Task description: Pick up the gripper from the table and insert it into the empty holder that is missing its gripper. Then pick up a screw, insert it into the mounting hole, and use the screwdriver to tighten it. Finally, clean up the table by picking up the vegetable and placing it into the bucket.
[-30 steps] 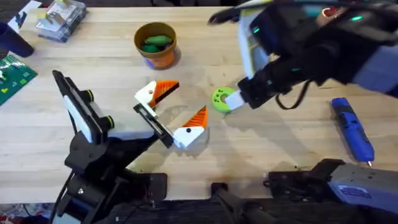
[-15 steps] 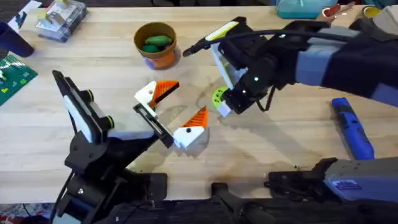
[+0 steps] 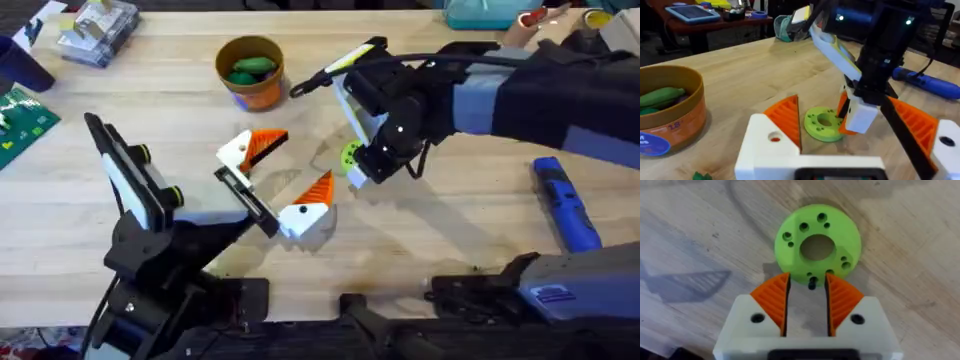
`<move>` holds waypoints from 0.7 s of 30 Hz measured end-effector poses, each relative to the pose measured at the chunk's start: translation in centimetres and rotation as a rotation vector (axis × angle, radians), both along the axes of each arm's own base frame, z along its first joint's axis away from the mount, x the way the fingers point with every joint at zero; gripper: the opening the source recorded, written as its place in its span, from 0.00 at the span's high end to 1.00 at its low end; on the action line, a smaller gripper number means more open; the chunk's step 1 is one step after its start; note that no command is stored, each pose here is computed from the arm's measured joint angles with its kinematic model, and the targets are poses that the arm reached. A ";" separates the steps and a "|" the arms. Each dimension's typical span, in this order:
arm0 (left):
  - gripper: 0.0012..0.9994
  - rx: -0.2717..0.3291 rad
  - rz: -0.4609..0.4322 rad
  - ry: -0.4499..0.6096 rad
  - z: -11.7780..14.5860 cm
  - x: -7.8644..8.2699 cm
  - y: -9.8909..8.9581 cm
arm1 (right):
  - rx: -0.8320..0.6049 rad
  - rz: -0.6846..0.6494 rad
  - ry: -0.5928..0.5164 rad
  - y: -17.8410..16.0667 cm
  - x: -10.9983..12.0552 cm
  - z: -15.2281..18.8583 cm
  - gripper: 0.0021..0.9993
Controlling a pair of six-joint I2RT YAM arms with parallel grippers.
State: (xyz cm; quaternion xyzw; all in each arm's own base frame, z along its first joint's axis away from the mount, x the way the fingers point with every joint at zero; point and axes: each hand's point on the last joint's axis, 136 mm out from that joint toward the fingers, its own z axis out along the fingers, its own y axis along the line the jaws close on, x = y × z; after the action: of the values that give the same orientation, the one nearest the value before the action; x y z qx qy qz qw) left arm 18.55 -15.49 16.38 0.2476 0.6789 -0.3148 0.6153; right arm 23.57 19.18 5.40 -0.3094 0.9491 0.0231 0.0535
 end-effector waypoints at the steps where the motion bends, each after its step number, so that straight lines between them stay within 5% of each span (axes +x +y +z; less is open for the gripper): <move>1: 0.01 0.000 0.000 0.000 0.0 0.0 0.0 | -0.001 0.000 -0.001 0.0 0.0 0.0 0.60; 14: 0.01 0.000 0.000 0.000 0.0 0.0 0.0 | -0.018 0.006 0.013 -0.4 -0.3 -0.1 0.99; 21: 0.01 0.000 0.000 0.000 0.0 0.0 0.0 | -0.034 0.003 0.001 -0.7 -0.1 -0.1 0.99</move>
State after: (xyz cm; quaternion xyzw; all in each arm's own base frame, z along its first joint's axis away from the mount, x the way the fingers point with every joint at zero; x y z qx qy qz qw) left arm 18.54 -15.49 16.38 0.2477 0.6788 -0.3149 0.6153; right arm 23.42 18.51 5.34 -0.3117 0.9490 0.0073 0.0477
